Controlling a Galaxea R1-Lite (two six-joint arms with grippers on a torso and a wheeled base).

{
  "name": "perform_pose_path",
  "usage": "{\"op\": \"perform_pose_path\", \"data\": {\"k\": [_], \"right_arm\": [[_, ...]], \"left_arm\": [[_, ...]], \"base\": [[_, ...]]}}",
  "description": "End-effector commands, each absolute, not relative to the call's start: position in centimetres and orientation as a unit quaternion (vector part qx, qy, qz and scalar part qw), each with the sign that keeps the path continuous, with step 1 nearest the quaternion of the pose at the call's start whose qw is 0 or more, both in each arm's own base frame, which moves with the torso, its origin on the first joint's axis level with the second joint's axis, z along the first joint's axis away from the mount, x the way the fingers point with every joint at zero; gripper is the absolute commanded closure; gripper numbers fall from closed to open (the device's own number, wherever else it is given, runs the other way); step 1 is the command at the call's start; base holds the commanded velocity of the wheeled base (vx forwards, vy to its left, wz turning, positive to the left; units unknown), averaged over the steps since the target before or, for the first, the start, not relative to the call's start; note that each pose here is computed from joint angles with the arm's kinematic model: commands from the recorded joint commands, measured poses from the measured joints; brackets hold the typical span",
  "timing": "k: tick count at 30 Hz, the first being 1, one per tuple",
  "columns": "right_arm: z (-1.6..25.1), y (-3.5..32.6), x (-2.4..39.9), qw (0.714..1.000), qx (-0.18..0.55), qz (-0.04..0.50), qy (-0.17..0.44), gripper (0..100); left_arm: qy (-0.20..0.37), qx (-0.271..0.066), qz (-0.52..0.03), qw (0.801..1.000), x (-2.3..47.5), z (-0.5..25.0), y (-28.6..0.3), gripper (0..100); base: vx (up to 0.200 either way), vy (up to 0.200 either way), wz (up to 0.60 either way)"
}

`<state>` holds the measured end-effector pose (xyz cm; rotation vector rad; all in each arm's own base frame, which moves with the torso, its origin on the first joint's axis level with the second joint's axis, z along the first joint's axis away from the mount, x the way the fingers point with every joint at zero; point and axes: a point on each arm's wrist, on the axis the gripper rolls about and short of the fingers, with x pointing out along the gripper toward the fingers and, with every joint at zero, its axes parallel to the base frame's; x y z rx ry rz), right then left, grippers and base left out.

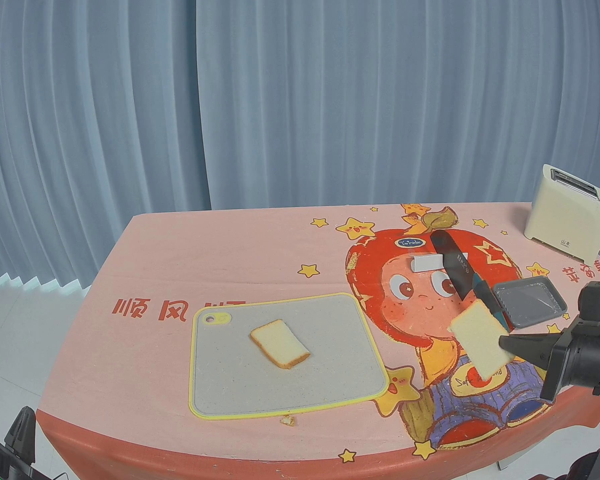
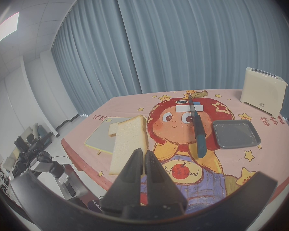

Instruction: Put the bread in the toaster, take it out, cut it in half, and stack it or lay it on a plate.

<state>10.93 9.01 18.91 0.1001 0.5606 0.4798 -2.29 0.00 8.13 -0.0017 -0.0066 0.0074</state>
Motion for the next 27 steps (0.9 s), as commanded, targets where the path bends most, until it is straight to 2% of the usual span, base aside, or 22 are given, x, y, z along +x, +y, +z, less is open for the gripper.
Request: {"op": "perform_pose_path", "data": {"k": [1, 18, 27], "right_arm": [[19.10, 8.67, 10.33, 0.933, 0.050, 0.241, 0.262, 100], [19.14, 8.70, 10.37, 0.934, 0.037, 0.243, 0.258, 100], [19.08, 8.69, 10.40, 0.934, 0.037, 0.242, 0.259, 100]], "left_arm": [[-0.002, -0.001, 0.005, 1.000, -2.28, 7.60, -0.01, 100], [-0.003, -0.001, 0.005, 1.000, -2.28, 7.61, 0.00, 100], [-0.003, -0.002, 0.005, 1.000, -2.28, 7.61, 0.00, 100]], "base": [[0.000, 0.000, 0.00], [0.000, 0.000, 0.00], [0.000, -0.200, 0.00]]}}
